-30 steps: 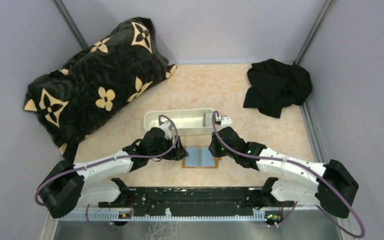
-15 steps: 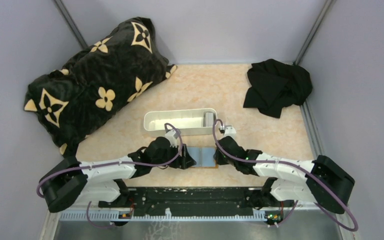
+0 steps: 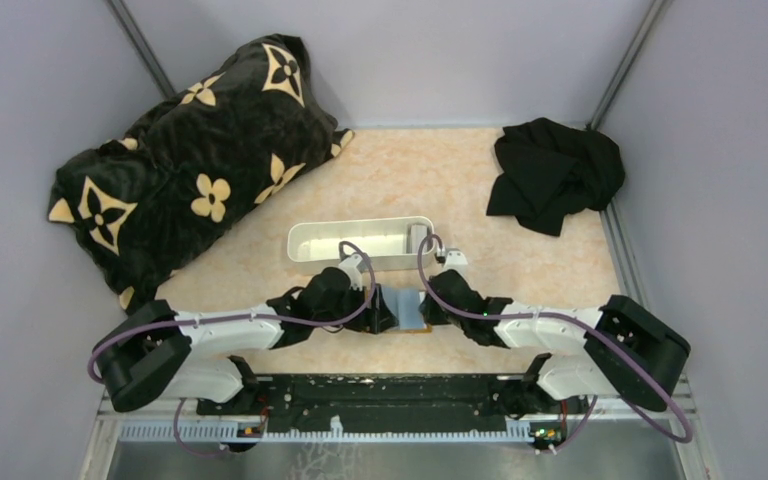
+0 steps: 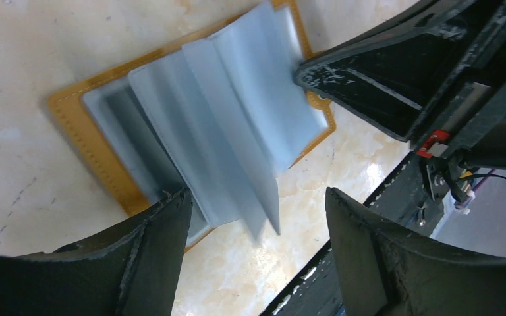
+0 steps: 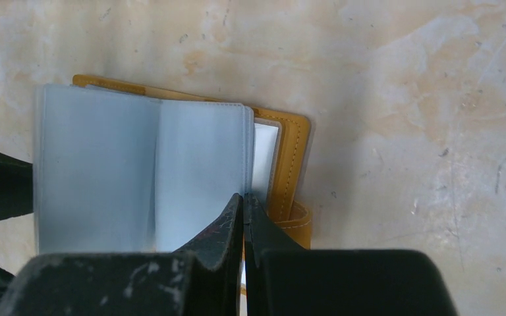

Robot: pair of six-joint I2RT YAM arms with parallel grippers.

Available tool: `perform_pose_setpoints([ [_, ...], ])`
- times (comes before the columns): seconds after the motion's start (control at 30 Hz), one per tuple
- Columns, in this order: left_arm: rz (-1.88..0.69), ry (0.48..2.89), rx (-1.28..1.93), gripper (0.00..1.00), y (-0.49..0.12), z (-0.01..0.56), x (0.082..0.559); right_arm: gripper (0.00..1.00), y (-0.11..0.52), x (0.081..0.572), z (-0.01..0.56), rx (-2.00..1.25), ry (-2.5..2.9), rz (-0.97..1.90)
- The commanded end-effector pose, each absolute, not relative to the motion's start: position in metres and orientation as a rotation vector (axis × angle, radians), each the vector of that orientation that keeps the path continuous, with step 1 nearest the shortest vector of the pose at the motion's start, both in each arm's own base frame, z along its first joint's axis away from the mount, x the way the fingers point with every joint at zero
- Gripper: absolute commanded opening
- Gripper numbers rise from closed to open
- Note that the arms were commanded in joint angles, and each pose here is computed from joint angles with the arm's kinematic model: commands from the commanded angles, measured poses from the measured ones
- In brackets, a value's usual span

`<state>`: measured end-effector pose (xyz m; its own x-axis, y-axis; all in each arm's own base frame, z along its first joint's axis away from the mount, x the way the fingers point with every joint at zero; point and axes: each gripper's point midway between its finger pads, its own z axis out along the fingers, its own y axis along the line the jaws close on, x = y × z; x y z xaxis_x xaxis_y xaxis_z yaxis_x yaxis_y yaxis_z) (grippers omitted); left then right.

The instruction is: Take the credit cards out of the card holder

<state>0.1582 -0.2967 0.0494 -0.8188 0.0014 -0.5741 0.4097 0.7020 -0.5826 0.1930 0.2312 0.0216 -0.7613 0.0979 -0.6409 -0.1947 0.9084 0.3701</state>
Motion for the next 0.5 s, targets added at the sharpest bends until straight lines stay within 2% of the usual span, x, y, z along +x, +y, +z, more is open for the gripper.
perform_pose_setpoints([
  [0.0,-1.076,2.276,0.358,0.80,-0.316,0.076,0.162,0.00,0.224,0.181,-0.002,-0.106,2.482,0.496],
  [0.33,-1.109,2.251,0.383,0.80,-0.324,0.086,0.163,0.00,0.224,0.182,-0.003,-0.103,2.500,0.505],
  [0.47,-1.113,2.256,0.396,0.79,-0.329,0.083,0.165,0.00,0.224,0.183,0.016,-0.077,2.446,0.554],
])
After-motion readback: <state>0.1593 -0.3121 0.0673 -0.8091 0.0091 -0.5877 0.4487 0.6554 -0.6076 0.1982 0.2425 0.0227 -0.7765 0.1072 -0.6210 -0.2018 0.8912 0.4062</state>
